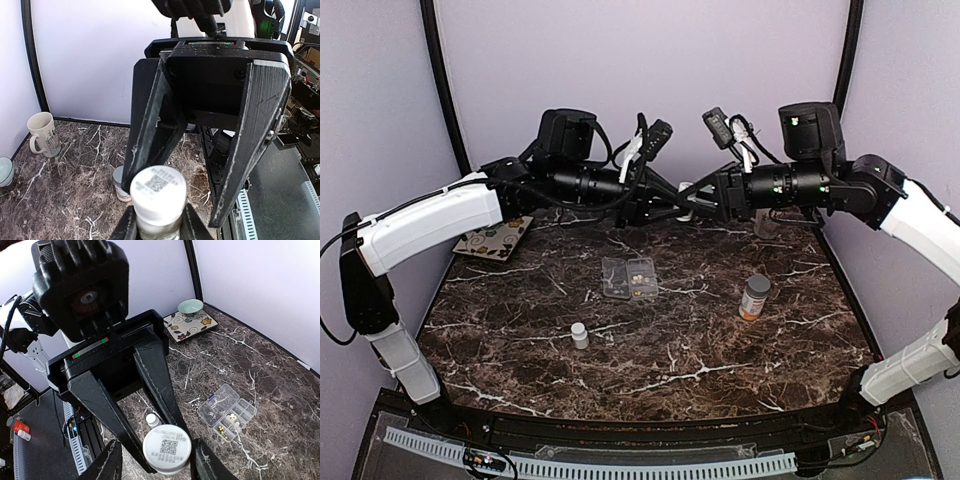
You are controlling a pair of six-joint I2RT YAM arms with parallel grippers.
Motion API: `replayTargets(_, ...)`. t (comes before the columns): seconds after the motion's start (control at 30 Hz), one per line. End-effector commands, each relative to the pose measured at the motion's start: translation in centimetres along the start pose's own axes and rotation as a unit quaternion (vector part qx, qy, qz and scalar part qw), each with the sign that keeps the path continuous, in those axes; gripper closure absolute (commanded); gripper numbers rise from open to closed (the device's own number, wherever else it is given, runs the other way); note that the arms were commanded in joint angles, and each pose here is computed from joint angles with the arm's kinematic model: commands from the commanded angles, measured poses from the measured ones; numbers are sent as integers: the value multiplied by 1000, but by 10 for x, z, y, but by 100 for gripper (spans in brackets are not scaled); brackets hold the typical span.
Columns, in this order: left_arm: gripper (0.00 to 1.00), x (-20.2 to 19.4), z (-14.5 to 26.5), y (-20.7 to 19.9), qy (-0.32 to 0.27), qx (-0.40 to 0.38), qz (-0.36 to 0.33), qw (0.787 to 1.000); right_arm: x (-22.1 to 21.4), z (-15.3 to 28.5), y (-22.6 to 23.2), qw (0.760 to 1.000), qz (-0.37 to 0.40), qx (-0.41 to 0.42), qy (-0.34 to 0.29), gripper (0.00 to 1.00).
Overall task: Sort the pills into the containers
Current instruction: Screw the lid of the pill bottle onto the pill bottle, then pass from the left arm to the right
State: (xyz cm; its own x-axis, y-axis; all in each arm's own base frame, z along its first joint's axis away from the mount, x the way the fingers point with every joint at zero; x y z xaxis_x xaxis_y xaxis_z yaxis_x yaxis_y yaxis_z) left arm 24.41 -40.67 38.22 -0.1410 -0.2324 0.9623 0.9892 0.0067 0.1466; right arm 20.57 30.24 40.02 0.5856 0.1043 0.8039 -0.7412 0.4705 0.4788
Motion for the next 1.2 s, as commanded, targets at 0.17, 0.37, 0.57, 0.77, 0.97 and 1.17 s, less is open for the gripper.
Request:
replayTargets(0.17,100,44,22,12,-65,53,-57,995,-24,3,-3,999,-17,-10,39,52)
replayTargets(0.37,100,43,21,12,-64,54,-55,995,-21,8,-3,999,-18,-15,26,51)
replayTargets(0.57,100,36,19,16,-57,67,-49,995,-20,16,-5,999,-18,-25,13,51)
replayTargets(0.77,100,15,8,17,-43,80,-31,995,-20,29,-21,996,-26,-85,-21,51)
replayTargets(0.97,100,-17,-11,12,-39,101,-14,994,-24,52,-47,980,-44,-180,-74,51)
replayTargets(1.17,100,-50,-29,-1,-57,106,-11,993,-32,73,-67,960,-60,-247,-117,51)
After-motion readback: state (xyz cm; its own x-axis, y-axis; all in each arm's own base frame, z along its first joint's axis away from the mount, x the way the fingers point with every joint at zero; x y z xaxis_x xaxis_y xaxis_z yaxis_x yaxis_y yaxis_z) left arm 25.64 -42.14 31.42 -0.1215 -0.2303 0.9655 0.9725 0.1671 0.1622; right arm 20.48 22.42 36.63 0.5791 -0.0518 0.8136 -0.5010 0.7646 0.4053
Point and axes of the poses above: each gripper's point midway between its finger pads, its own z axis back along the fingers, its own y axis along the line the jaws close on, x = y × z, the point moved 4 cm from there along z, back along the fingers, and after that the axes turned 14 degrees about -z, right-handed, at the moved point
